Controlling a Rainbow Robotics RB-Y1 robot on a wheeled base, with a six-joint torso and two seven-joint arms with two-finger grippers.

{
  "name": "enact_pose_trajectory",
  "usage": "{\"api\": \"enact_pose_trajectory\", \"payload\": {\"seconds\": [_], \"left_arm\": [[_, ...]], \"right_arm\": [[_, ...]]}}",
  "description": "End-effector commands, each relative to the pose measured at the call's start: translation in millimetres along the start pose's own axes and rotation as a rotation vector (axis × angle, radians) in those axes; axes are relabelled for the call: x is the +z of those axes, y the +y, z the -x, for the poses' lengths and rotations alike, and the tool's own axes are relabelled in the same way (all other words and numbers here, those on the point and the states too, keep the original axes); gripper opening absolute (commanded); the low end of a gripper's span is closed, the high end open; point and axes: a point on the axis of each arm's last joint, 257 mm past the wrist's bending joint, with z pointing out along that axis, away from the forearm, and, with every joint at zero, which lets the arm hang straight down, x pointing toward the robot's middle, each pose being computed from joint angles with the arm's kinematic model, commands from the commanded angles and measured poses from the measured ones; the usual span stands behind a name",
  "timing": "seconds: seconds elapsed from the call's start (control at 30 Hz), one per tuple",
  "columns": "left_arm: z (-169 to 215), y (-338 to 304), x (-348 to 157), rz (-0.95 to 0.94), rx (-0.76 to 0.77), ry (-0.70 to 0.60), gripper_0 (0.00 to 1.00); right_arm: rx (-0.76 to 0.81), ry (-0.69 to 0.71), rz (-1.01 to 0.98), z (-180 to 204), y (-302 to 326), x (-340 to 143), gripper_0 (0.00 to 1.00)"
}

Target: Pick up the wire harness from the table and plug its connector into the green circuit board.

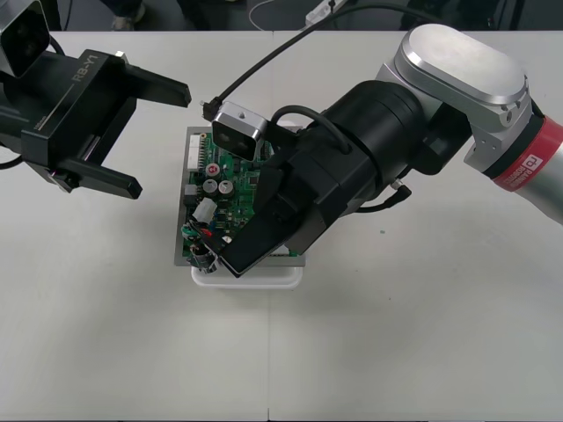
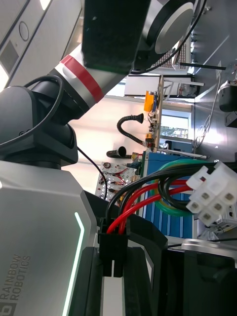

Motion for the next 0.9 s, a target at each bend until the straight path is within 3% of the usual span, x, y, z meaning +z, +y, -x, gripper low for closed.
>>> {"api": "enact_pose_trajectory", "payload": {"seconds": [0.03, 0.9], "left_arm": [[-6.2, -13.0, -15.8, -0.013, 0.014, 0.039, 1.00], [-5.9, -14.3, -19.6, -0.005, 0.038, 0.047, 1.00]], "right_arm": [[-0.025, 0.053, -0.022, -5.7, 19.0, 6.7, 0.00], [-0.007, 0.083, -0.013, -38.1, 45.1, -17.0, 0.00]]}}
